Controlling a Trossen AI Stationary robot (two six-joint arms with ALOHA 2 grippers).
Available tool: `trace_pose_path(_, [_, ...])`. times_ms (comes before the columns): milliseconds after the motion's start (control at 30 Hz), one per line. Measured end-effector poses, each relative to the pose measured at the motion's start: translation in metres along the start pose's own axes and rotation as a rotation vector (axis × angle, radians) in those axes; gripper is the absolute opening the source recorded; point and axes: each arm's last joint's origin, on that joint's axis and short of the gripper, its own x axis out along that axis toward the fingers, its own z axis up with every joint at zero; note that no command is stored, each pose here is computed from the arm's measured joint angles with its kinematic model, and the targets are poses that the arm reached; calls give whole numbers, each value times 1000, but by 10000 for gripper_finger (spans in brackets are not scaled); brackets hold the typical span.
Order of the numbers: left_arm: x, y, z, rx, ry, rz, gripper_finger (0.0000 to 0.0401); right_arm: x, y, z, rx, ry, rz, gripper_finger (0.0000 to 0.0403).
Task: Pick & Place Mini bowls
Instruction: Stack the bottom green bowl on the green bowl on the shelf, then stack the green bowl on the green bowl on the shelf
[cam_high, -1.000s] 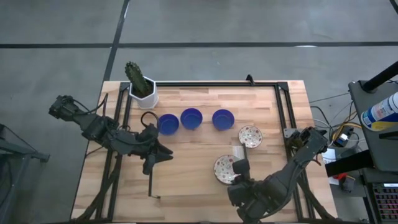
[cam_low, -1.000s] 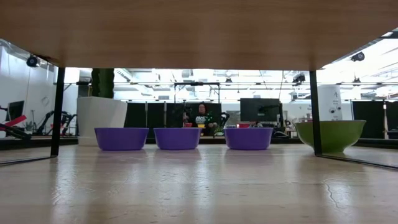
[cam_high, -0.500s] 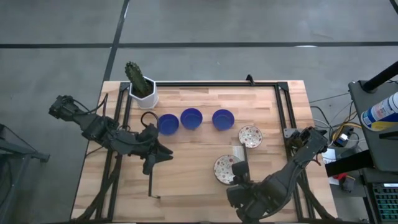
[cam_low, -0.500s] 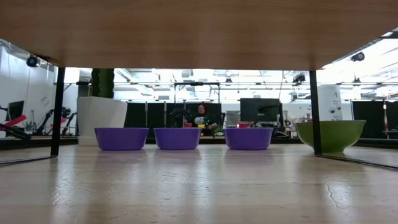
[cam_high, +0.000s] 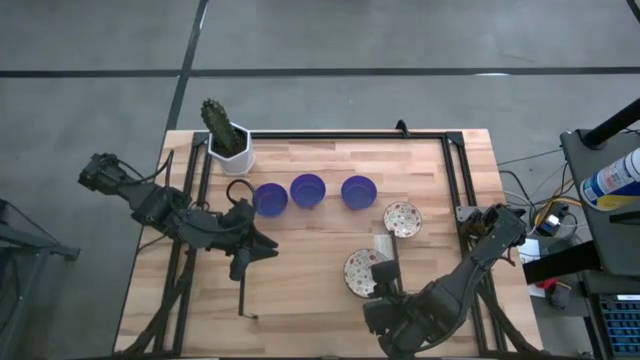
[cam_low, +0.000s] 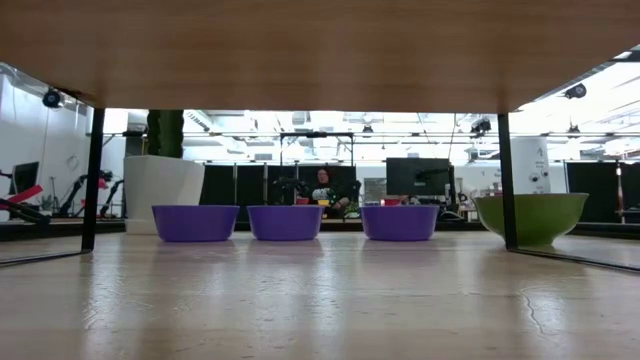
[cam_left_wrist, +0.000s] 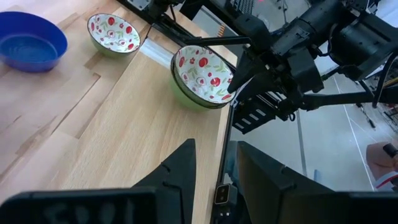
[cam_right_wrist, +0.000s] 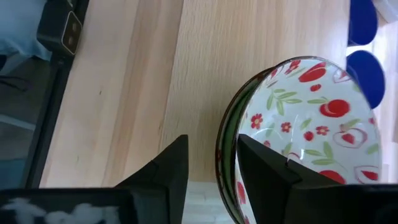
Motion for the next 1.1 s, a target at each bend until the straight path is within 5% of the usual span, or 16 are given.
trace_pose_path(733, [1,1,-1,10,-14,19,108,-16,-6,3,-42,-37,19,132])
trace_pose_path(1100, [3,3,-3,30,-6,30,108,-63,-27,-24,36,-84,-139,131])
